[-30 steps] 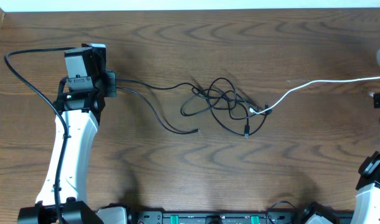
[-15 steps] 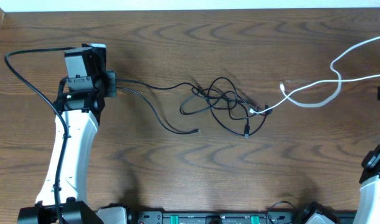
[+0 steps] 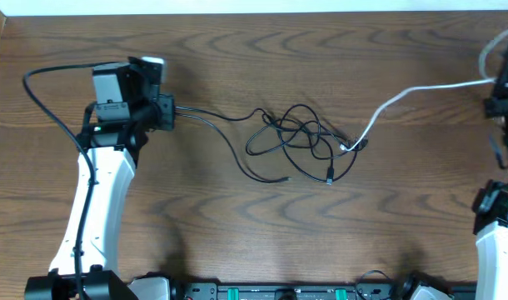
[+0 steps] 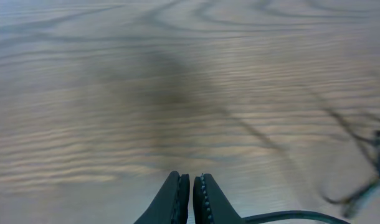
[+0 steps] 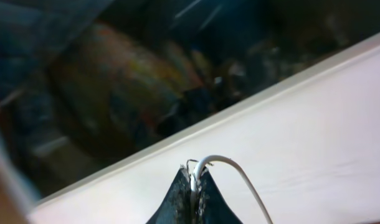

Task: Untangle cables
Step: 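Lift the white cable with the right gripper up and off the table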

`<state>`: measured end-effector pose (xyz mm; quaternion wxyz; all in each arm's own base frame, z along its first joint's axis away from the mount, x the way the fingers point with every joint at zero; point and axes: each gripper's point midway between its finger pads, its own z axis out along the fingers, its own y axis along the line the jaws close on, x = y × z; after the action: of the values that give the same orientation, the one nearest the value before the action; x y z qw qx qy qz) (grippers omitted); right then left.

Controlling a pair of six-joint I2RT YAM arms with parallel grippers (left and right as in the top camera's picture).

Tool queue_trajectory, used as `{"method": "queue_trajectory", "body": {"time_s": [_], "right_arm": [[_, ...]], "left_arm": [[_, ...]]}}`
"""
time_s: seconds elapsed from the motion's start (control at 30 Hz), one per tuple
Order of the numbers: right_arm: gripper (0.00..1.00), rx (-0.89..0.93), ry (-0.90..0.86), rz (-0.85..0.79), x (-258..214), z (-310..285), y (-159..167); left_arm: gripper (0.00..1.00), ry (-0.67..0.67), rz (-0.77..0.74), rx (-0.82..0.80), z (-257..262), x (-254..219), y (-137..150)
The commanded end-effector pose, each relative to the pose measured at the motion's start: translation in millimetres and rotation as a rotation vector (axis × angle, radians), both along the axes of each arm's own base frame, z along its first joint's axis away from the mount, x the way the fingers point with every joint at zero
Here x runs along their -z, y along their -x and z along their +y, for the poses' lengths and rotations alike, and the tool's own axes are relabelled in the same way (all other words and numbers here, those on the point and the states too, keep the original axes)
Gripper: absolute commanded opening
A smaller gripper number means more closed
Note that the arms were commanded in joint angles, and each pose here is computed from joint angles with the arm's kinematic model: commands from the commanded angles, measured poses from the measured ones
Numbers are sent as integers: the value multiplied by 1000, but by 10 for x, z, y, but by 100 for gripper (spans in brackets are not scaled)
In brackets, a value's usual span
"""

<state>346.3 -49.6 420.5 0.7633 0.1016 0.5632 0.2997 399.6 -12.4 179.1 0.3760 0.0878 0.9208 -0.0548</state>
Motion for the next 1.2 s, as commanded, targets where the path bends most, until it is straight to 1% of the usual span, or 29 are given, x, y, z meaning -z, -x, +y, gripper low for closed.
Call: {"method": "queue_trajectory", "body": {"time_s": [0.0,0.23,0.53,0.8,0.97,1.17], "right_arm": [[1,-66,-20,-22,-92,235,-47],[1,-190,-23,-10,-4,739,-182],[1,-219,29,27,267,1198,-431],[1,-300,8,-62,316,1648,-559],[1,-367,-54,-95,261,1845,-506],[1,-437,-128,-155,12,1956,-377]], "left_arm": [[7,51,-8,97,-313,-47,-12],[8,51,-8,199,-721,-51,49],[8,52,-6,279,-1036,-51,130],[8,52,-4,364,-1358,-51,242],[8,50,-4,390,-1461,-51,283],[7,62,-3,384,-1468,-58,280]]}}
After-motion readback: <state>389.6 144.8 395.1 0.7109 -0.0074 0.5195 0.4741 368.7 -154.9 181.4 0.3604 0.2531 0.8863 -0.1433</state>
